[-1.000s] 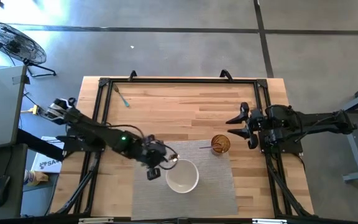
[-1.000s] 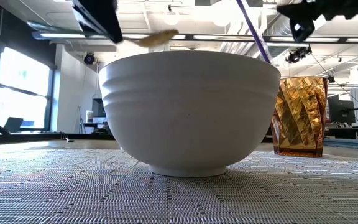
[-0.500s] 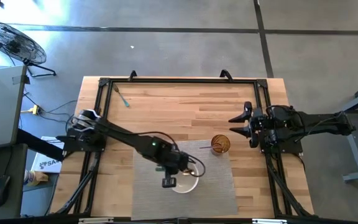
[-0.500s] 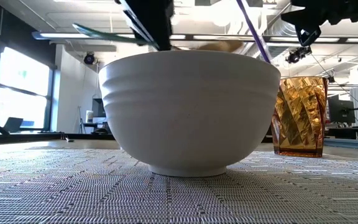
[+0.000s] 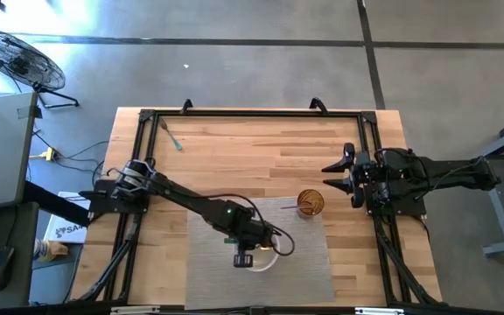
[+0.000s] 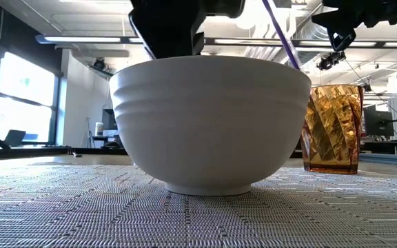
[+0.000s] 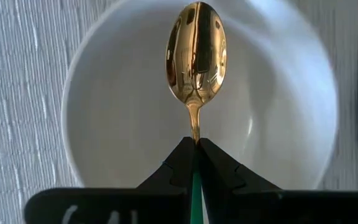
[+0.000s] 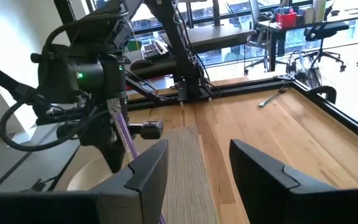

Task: Pick & Place Utensil
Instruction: Put the green spoon into the white bowl on the gray mat, then put the blue fork into the white bowl on the gray mat

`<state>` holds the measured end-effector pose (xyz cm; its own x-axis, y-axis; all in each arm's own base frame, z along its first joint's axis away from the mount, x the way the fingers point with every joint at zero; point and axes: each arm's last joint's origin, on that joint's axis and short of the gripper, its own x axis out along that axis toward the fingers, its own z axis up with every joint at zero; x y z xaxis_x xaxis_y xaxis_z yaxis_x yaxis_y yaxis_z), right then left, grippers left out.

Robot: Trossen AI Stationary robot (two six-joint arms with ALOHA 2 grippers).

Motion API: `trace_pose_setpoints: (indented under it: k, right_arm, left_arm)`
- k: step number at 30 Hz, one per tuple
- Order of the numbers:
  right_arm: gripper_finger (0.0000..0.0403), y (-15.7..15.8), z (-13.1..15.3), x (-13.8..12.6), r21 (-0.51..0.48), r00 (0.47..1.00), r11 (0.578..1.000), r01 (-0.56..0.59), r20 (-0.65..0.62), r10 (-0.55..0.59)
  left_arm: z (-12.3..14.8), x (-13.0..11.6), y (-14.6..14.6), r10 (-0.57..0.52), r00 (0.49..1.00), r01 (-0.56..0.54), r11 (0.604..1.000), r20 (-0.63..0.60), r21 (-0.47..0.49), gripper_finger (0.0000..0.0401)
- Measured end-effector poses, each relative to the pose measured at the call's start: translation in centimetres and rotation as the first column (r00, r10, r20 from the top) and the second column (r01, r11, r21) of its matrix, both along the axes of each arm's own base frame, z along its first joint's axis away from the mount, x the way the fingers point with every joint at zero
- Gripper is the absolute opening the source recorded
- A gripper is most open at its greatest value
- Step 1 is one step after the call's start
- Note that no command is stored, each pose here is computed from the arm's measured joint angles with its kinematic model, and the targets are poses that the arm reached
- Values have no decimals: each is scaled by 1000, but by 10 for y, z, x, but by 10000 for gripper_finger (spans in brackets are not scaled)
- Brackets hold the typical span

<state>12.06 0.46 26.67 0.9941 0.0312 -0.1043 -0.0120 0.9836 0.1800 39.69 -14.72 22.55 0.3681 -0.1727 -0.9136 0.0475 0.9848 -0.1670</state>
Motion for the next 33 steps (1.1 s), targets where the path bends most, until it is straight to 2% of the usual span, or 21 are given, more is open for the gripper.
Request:
trace_pose_setpoints:
  k: [7, 20, 30, 33]
  right_arm:
    - [165, 0, 0, 0, 0, 1000, 1000, 0, 0, 0]
    - [165, 0, 0, 0, 0, 1000, 1000, -1, 1, 1]
    - [165, 0, 0, 0, 0, 1000, 1000, -1, 1, 1]
    - [165, 0, 0, 0, 0, 1000, 1000, -1, 0, 1]
  left_arm:
    - [-11, 10, -4, 0, 999, 1, 1000, 38, -13, 15]
    - [-14, 7, -3, -5, 1000, 4, 1000, -1, -9, 23]
    - [-13, 8, -3, -24, 1000, 24, 1000, 17, 8, 128]
    - [-2, 3, 1, 2, 999, -5, 998, 40, 65, 146]
